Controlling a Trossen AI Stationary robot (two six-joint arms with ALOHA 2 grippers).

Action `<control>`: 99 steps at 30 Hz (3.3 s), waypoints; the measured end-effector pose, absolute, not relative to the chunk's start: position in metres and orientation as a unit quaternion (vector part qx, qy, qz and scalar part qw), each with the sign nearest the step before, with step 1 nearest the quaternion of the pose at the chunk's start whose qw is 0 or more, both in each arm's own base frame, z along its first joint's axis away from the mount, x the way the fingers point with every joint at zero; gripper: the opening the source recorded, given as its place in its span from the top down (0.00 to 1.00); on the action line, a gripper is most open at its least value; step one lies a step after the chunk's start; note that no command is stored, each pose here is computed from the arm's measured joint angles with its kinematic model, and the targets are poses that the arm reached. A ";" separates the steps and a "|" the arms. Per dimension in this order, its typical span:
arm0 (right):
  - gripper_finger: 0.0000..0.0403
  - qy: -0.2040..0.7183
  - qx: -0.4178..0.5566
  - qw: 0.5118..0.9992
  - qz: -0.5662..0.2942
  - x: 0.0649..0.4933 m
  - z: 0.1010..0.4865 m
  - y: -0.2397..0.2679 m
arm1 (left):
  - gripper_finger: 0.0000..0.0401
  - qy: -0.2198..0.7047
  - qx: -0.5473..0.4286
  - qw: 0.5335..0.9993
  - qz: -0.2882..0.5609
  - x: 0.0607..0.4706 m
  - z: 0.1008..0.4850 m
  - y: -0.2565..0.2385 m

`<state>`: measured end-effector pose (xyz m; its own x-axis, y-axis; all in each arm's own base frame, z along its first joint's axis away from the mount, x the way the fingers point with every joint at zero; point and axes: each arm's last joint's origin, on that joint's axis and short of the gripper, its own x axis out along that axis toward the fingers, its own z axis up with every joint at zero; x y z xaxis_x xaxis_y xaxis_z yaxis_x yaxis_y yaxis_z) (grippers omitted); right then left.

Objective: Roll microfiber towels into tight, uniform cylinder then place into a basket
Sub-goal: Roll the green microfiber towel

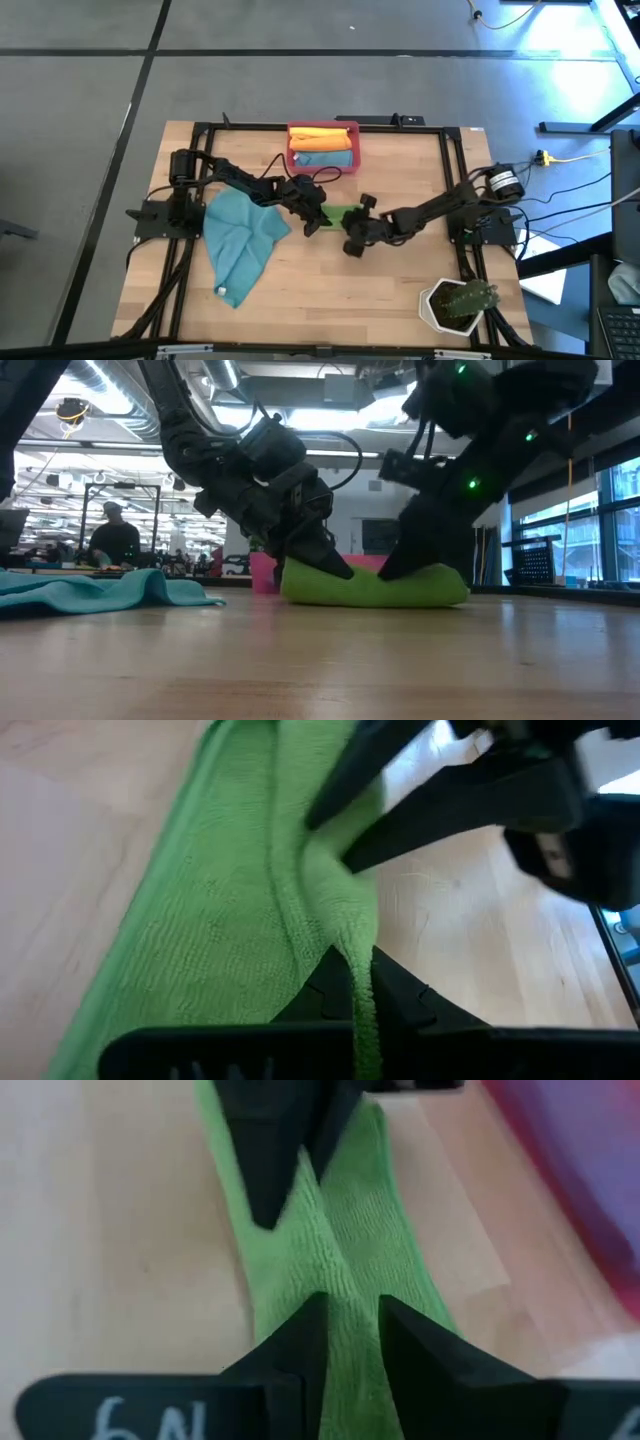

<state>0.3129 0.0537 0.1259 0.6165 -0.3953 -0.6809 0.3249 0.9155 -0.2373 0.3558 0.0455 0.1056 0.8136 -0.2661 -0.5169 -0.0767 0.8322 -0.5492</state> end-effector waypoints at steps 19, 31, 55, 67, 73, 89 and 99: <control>0.77 0.413 0.011 0.886 -0.211 0.321 0.101 0.035 | 0.68 0.269 -0.153 0.950 -0.039 0.359 0.116 0.043; 0.77 0.419 0.022 0.883 -0.208 0.320 0.099 0.035 | 0.59 0.215 -0.004 0.976 -0.033 0.360 0.151 0.014; 0.77 0.424 0.049 0.882 -0.202 0.320 0.098 0.030 | 0.46 0.276 0.127 0.953 0.015 0.356 0.147 -0.040; 0.77 0.424 0.049 0.881 -0.202 0.320 0.098 0.030 | 0.44 0.277 0.136 0.951 0.017 0.358 0.144 -0.040; 0.77 0.425 0.051 0.881 -0.201 0.320 0.098 0.031 | 0.43 0.287 0.132 0.949 0.014 0.372 0.139 -0.046; 0.77 0.425 0.060 0.880 -0.202 0.320 0.098 0.031 | 0.44 0.356 0.179 0.917 0.029 0.377 0.124 -0.045; 0.77 0.427 0.063 0.880 -0.200 0.320 0.098 0.030 | 0.44 0.385 0.209 0.896 0.075 0.380 0.099 -0.038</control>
<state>0.3201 0.0303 0.0982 0.5559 -0.2978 -0.7760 0.4059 0.9120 -0.0592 0.3798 -0.0379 0.0990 0.6928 0.2956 -0.6577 0.0262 0.9012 0.4326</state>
